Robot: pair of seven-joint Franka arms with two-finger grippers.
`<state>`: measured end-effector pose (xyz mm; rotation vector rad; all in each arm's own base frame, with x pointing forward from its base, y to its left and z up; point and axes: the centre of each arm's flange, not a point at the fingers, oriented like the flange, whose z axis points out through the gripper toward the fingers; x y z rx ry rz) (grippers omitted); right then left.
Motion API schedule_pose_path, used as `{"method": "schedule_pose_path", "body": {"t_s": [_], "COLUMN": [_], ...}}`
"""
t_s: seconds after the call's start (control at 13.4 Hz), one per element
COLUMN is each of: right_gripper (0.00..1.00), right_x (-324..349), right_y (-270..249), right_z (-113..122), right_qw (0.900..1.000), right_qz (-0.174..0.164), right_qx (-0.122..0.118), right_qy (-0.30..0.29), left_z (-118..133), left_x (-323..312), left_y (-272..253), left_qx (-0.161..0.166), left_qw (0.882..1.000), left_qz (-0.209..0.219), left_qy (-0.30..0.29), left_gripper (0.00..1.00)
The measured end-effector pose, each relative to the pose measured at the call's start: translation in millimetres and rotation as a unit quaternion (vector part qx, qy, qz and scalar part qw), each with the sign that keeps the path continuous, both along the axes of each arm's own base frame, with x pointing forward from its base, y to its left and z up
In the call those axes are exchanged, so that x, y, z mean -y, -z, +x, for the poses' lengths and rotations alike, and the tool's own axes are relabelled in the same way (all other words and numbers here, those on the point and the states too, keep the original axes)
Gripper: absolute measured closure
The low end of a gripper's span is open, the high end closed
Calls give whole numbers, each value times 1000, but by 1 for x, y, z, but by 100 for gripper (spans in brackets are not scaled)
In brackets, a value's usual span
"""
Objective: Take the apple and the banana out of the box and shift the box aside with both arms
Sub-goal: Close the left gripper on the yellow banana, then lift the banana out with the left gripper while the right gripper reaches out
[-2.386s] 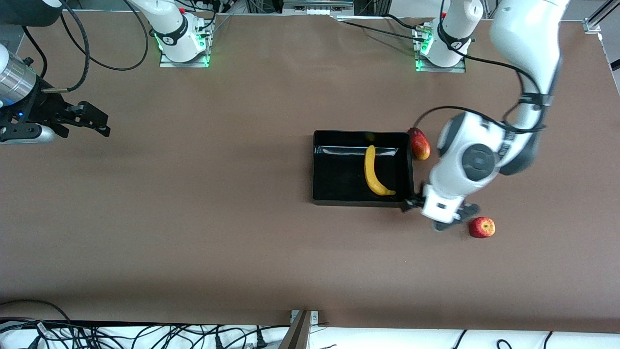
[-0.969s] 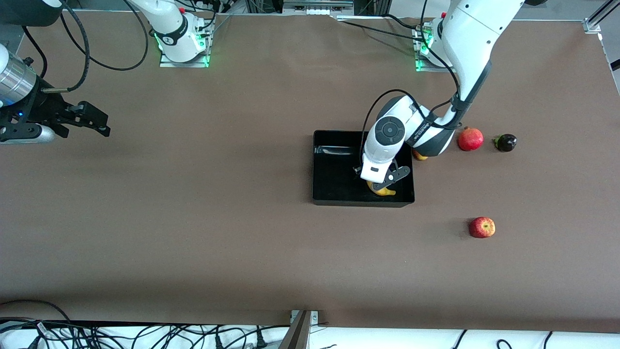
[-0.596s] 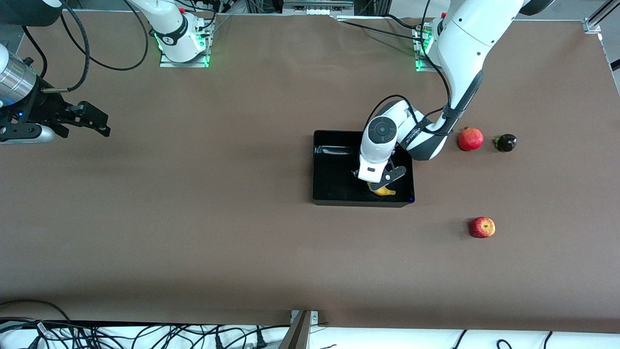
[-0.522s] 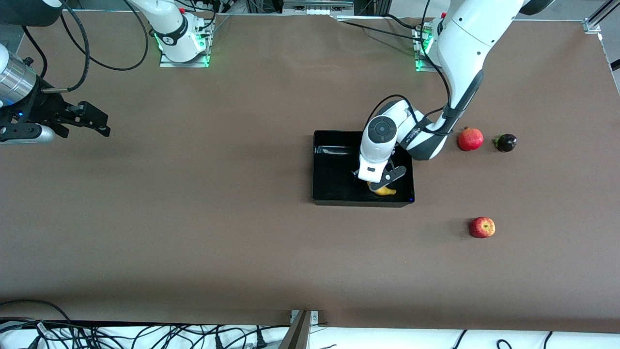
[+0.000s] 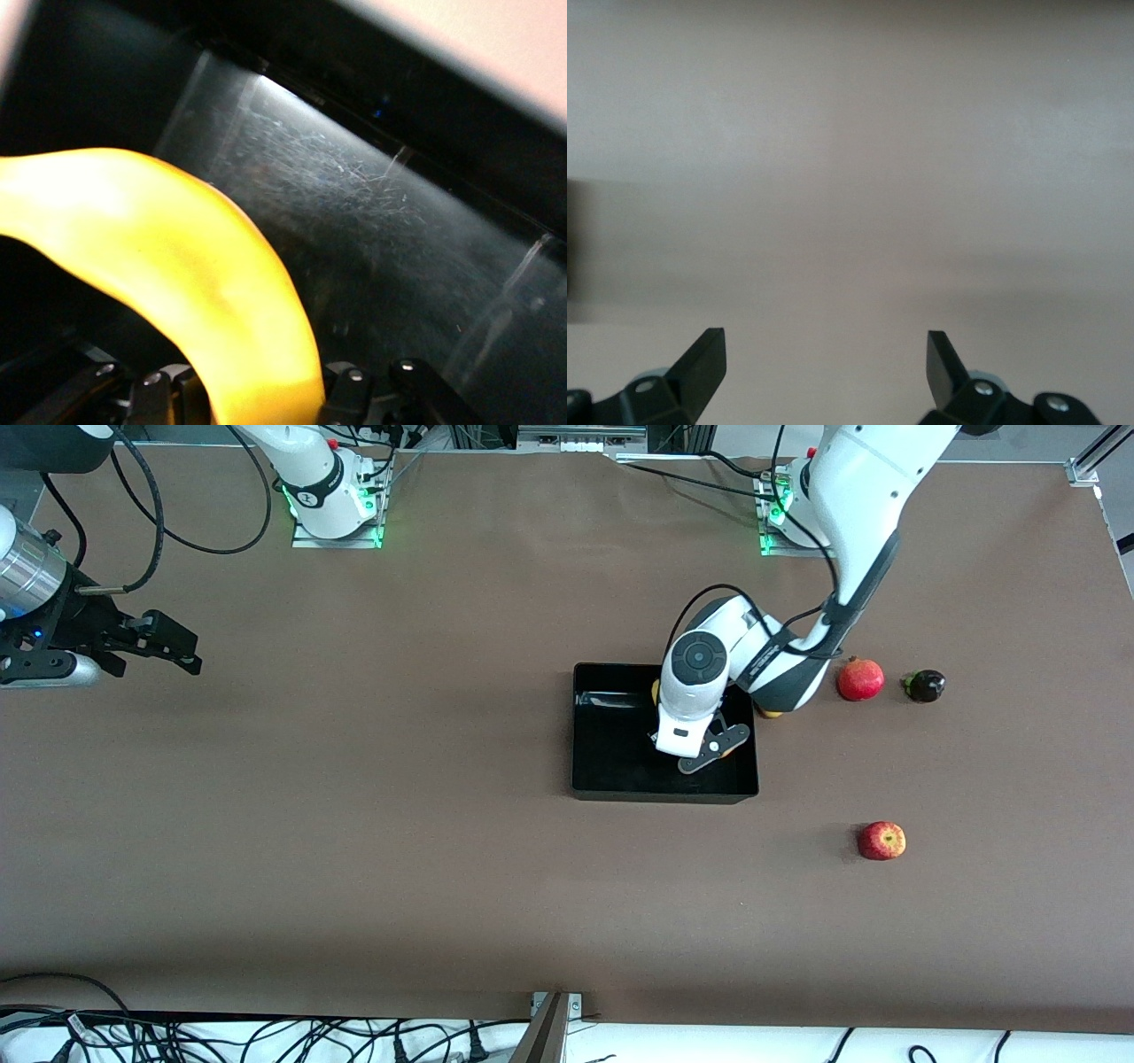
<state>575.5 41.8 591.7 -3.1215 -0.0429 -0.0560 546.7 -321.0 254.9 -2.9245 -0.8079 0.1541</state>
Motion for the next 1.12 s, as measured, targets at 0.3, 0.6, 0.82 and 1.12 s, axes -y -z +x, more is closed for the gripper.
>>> {"method": "schedule_pose_path", "body": {"t_s": [0.3,0.6,0.82,1.12], "right_gripper": [0,0,0,0], "right_x": [0,-1,-10,-57], "right_y": [0,0,2,16], "right_z": [0,0,1,1], "right_qw": [1000,1000,1000,999], "right_qz": [0,0,1,-1], "right_qx": [0,0,1,-11], "right_qy": [0,-1,-9,-50], "left_z": [44,84,109,129], "left_x": [-72,-216,-360,-464], "left_y": [-116,-136,-112,-27], "left_qx": [-66,-87,-58,20], "left_qw": [997,989,980,967], "left_qz": [-20,-37,-46,-46], "left_qy": [43,113,183,249], "left_gripper": [100,100,100,100]}}
